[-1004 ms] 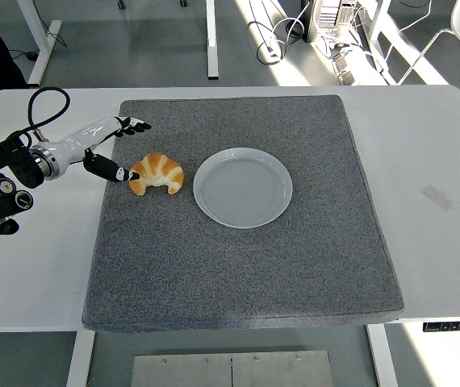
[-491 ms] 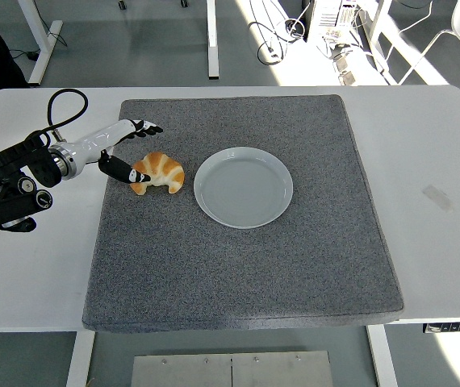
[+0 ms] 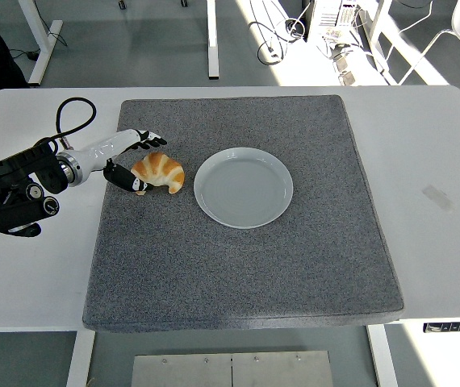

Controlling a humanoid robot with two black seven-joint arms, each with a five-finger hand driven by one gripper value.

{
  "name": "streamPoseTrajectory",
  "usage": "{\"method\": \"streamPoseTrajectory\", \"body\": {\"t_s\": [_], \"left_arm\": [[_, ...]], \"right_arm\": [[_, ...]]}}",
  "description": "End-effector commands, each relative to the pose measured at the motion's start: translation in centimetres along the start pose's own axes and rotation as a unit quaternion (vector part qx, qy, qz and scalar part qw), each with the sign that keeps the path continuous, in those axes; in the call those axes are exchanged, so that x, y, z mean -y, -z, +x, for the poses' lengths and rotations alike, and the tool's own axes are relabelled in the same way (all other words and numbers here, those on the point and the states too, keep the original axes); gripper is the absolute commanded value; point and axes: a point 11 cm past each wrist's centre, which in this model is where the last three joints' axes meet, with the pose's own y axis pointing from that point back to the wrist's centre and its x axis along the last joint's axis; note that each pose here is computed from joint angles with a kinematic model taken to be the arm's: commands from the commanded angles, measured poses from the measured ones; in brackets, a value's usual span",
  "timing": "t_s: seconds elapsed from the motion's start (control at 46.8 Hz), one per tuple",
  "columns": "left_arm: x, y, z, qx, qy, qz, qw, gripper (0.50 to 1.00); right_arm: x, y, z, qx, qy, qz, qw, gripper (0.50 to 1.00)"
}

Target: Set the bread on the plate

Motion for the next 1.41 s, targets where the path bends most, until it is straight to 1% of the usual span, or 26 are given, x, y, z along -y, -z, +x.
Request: {"method": "streamPoseTrajectory", "body": {"t_s": [0.0,0.235,0.321,0.449,0.513,0.556,0.641,0.726,0.833,0.855,1.175,1.389], "left_arm": [[0.0,0.3,-0.1,0.005,0.002,0.005,1.000,0.828],[0.6,0.7,-0.5,0.013,0.003,0.012,1.000,0.825],[0.6,0.7,-0.5,0.014,0.003,0.013,1.000,0.801],[0.6,0.5,-0.6,0.014,0.005,0.010,1.000,0.725],[0.7,0.5,-0.6,0.013,0.005,0.010,1.000,0.675],[0.7,0.5,-0.5,0.013,0.005,0.009,1.000,0.654],[0.7,0.3,-0.2,0.009,0.000,0.008,1.000,0.631],[0.7,0.3,-0.1,0.005,0.001,0.008,1.000,0.583],[0.6,0.5,-0.1,0.003,0.001,0.010,1.000,0.507],[0.6,0.5,-0.1,0.003,0.001,0.010,1.000,0.501],[0.7,-0.2,1.5,0.008,-0.013,0.004,1.000,0.500],[0.2,-0.2,4.7,0.018,-0.042,0.005,0.999,0.500]], "right_arm": [[0.0,0.0,0.0,0.000,0.000,0.000,1.000,1.000],[0.0,0.0,0.0,0.000,0.000,0.000,1.000,1.000],[0.0,0.0,0.0,0.000,0.000,0.000,1.000,1.000],[0.0,0.0,0.0,0.000,0.000,0.000,1.000,1.000],[0.0,0.0,0.0,0.000,0.000,0.000,1.000,1.000],[0.0,0.0,0.0,0.000,0.000,0.000,1.000,1.000],[0.0,0.0,0.0,0.000,0.000,0.000,1.000,1.000],[0.0,0.0,0.0,0.000,0.000,0.000,1.000,1.000],[0.0,0.0,0.0,0.000,0.000,0.000,1.000,1.000],[0.0,0.0,0.0,0.000,0.000,0.000,1.000,1.000],[0.0,0.0,0.0,0.000,0.000,0.000,1.000,1.000],[0.0,0.0,0.0,0.000,0.000,0.000,1.000,1.000]]}}
